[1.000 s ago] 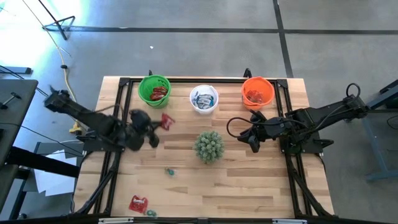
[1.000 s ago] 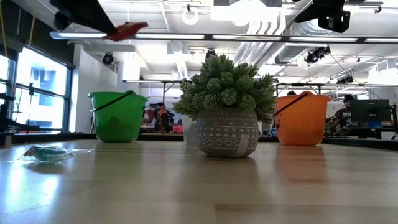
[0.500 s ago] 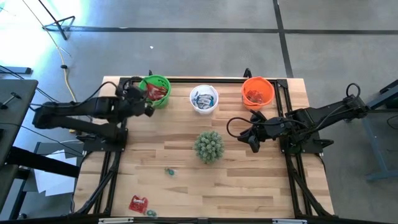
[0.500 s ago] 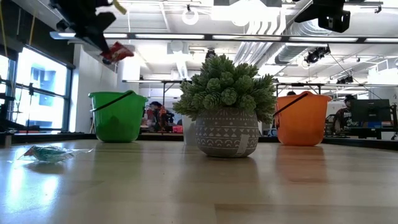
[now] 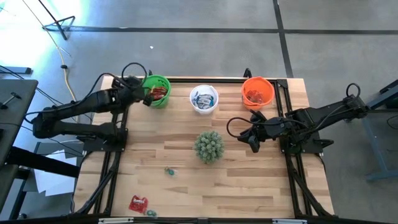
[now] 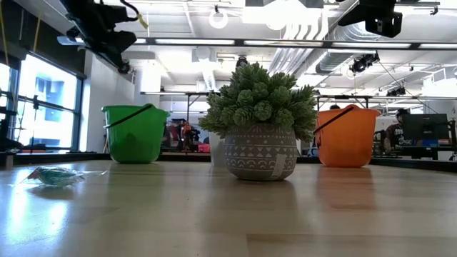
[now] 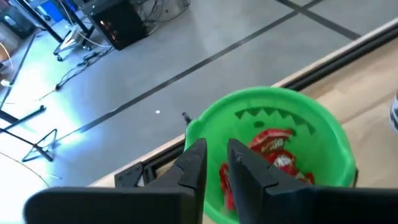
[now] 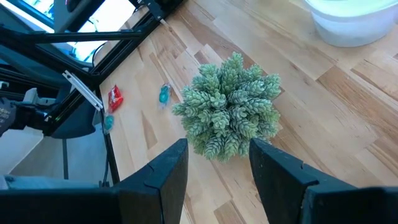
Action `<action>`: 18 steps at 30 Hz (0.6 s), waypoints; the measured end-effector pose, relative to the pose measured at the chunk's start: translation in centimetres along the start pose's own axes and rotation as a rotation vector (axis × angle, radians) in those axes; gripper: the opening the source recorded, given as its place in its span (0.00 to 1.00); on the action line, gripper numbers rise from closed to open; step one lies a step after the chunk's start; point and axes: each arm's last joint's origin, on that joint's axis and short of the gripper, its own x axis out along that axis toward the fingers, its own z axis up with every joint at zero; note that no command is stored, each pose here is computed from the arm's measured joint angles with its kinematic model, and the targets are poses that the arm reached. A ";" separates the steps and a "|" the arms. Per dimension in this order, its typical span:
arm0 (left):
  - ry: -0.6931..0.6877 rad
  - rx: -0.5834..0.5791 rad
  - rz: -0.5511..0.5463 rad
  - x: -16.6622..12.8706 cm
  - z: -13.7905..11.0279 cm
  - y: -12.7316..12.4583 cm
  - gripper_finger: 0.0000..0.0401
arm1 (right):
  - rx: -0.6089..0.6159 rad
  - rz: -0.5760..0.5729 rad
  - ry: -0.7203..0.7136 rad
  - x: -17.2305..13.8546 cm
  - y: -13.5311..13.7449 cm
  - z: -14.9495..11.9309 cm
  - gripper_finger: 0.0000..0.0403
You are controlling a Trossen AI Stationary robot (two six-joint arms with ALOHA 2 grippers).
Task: Sort candy
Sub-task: Put the red candy into the green bucket
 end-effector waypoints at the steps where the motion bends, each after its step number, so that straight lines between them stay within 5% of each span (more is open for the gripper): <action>1: -0.005 -0.001 -0.005 0.2 0.2 0.1 0.14 | 0.000 0.000 0.000 0.0 0.0 0.0 0.41; 9: 0.093 -0.029 -0.221 0.4 -0.1 -0.1 0.18 | 0.000 0.000 0.000 0.0 0.0 0.0 0.41; 18: 0.516 0.067 -0.916 -2.5 -2.7 -2.2 0.17 | 0.000 0.000 0.000 0.0 0.0 0.0 0.41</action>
